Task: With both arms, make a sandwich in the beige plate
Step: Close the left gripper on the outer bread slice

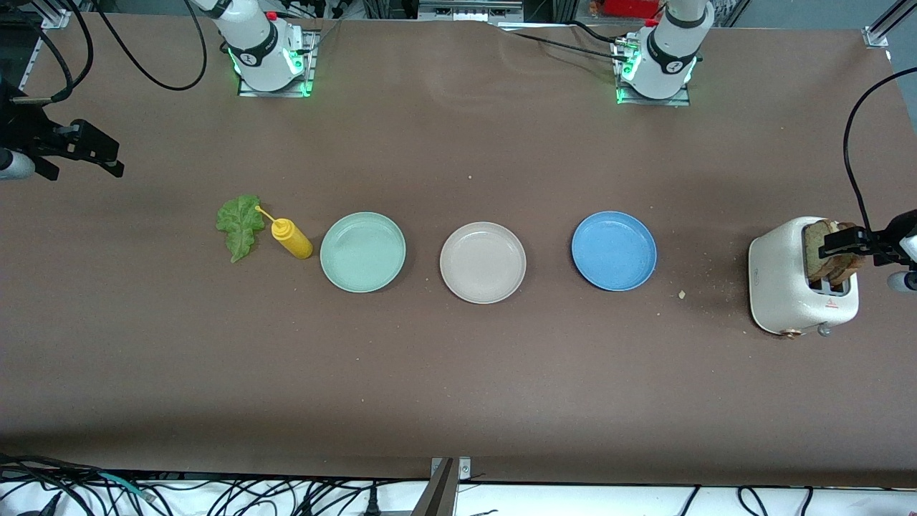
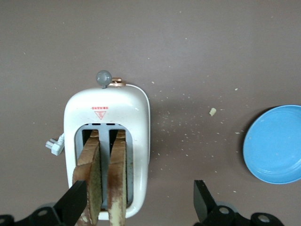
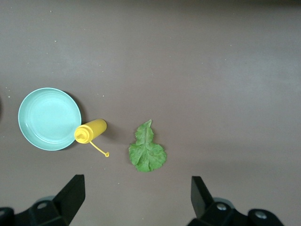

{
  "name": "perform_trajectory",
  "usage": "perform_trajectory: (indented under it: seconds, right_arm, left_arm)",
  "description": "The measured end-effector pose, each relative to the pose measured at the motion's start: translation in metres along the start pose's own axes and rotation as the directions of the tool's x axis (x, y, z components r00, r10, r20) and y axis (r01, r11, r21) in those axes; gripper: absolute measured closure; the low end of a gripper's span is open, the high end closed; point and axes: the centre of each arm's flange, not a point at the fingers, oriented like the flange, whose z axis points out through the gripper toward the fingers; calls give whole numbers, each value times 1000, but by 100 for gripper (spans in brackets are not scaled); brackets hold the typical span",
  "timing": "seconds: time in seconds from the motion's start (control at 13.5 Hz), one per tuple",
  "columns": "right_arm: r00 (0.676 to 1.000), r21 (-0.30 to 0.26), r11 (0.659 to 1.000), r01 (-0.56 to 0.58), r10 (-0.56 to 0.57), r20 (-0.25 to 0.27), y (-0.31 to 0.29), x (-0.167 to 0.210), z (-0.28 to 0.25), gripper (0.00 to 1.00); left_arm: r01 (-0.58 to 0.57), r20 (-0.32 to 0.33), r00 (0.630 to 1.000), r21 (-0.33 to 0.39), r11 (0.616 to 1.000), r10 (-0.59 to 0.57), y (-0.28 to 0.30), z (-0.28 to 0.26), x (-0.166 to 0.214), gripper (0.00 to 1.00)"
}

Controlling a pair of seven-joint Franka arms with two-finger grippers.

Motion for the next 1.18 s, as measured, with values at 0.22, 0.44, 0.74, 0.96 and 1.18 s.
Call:
perform_trajectory:
  seconds: [0.22,0.44,0.74,0.96,1.18]
  right_arm:
    - [1000,0,1000,0,0,0,0,0,0,0]
    - [1000,0,1000,0,0,0,0,0,0,0]
    - [1000,1,1000,0,0,15,0,-2,1,0]
    - [1000,1,1000,0,0,17,0,-2,1,0]
    - [1000,1,1000,0,0,18,0,-2,1,0]
  left_arm:
    - [-7,2,1000,-2,1000,7,-1,20,-2,0]
    - [0,4,1000,-4,1000,0,-5,31,-6,0]
    - [5,2,1000,-4,1000,-5,-7,56,-12,0]
    - [14,12,1000,-9,1000,-14,-11,66,-17,0]
    - [24,10,1000,-9,1000,-24,-16,69,-21,0]
